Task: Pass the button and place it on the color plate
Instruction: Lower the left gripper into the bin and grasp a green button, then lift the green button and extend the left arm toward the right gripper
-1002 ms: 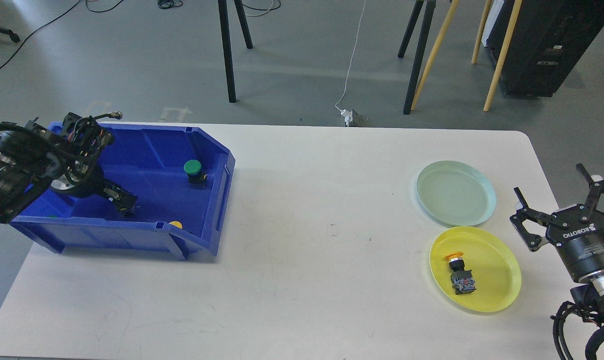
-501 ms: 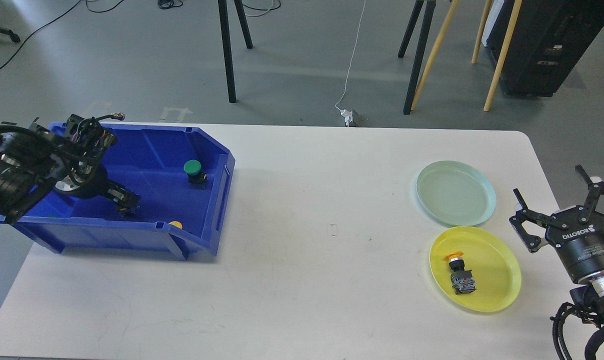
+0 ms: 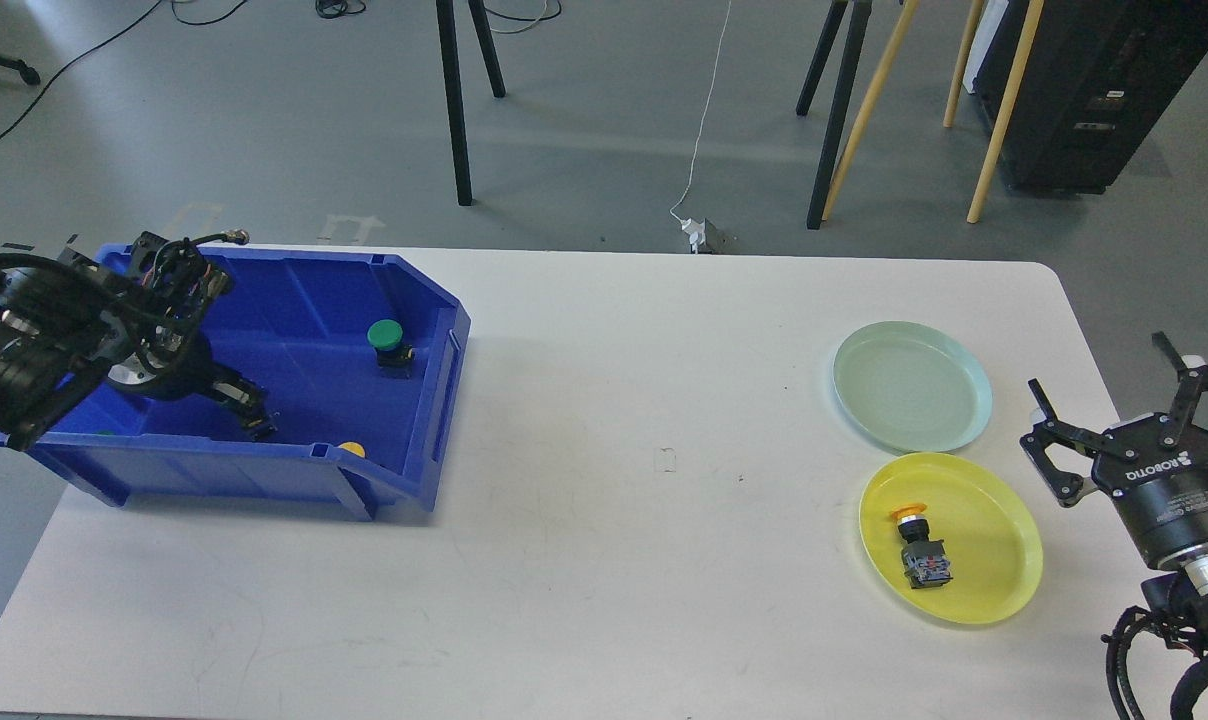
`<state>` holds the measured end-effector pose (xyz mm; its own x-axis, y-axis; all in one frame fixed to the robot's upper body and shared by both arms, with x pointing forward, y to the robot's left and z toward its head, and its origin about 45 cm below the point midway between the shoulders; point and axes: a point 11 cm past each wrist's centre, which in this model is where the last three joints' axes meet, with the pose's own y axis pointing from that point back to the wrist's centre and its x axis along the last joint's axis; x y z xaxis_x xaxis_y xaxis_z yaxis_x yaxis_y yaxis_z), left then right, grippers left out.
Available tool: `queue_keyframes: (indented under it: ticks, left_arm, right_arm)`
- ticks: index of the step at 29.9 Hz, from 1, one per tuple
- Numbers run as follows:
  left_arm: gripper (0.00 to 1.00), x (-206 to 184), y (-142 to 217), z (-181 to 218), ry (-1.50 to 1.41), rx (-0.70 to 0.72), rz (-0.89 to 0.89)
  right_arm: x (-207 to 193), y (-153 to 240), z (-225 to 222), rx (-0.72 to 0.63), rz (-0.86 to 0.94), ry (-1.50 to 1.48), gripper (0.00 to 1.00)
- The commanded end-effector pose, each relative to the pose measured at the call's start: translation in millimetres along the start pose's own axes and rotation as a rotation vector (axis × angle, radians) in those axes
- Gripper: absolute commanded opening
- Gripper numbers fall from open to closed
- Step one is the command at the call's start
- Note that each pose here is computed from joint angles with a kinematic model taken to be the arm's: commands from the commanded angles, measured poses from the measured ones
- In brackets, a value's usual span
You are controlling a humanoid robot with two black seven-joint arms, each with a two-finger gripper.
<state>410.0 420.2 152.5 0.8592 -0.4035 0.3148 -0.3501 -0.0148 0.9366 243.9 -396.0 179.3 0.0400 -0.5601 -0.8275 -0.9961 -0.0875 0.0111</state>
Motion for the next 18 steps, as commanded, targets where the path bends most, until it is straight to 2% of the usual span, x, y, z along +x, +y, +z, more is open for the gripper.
queue_keyframes:
  ticks: [1,8,12,18]
  left_arm:
    - [0.18,-1,0,0,0.003,-0.001,-0.001]
    - [0.14,19,11,5,-0.01,-0.027,0.046]
    - [0.14,57,50,8,-0.006,-0.084,0.167]
    - [0.14,101,115,42,0.001,-0.29,0.395]
  right_arm:
    - [0,0,0,0.001,0.0,-0.001,1.0]
    - [0,0,-2,0.007,-0.001,0.001,1.0]
    - [-2,-2,-4,0.013,-0.007,0.006,1.0]
    - [-3,-5,-9,0.016,-0.012,0.02,1.0]
